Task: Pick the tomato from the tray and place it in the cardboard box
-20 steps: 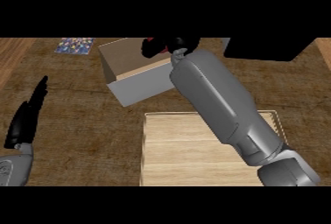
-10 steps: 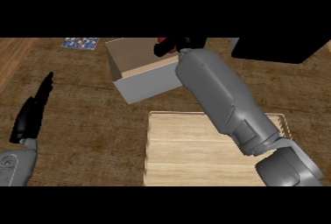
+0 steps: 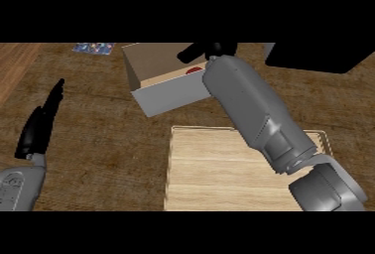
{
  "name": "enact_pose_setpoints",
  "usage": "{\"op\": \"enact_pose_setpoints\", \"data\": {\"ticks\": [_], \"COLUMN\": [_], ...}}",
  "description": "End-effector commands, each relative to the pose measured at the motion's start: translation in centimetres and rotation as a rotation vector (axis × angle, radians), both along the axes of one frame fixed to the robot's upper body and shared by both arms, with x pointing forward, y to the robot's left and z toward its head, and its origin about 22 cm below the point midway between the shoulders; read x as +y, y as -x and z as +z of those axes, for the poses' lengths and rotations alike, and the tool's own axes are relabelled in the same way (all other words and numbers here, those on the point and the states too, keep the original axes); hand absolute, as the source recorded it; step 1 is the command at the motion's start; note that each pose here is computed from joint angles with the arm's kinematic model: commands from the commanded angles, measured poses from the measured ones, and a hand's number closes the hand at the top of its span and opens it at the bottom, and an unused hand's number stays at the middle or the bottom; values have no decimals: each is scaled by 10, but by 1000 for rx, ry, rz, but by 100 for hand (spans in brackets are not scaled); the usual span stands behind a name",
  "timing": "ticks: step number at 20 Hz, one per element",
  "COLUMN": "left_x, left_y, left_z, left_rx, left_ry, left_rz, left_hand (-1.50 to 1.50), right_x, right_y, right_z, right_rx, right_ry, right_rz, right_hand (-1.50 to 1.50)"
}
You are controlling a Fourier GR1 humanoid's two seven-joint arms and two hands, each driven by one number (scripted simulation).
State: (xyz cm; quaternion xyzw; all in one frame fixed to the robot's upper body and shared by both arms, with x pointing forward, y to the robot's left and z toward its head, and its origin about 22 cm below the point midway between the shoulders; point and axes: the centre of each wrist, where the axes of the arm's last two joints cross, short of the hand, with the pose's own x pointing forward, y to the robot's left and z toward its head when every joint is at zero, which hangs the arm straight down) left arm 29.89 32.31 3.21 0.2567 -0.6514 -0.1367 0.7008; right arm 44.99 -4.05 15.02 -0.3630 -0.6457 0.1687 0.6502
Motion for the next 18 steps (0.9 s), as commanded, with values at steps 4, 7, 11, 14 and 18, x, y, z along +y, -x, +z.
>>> {"op": "enact_pose_setpoints", "data": {"ticks": [4, 7, 11, 14, 18], "left_x": [4, 9, 7, 36, 42], "left_y": [1, 6, 13, 14, 27], "left_z": [3, -4, -16, -7, -12], "left_rx": [0, 12, 37, 34, 48], "left_ry": [4, 10, -2, 4, -7], "left_rz": [5, 26, 50, 85, 114], "left_hand": [0, 0, 0, 0, 0], "right_x": [-2, -11, -14, -26, -61], "right_y": [-1, -1, -2, -3, -2], "right_z": [3, -3, 4, 3, -26], "right_rx": [-208, -280, -315, -321, -316], "right_ry": [-105, -206, -293, -361, -335], "right_rz": [-41, -85, -42, -24, -80], "right_hand": [-150, -150, -150, -150, -150]}}
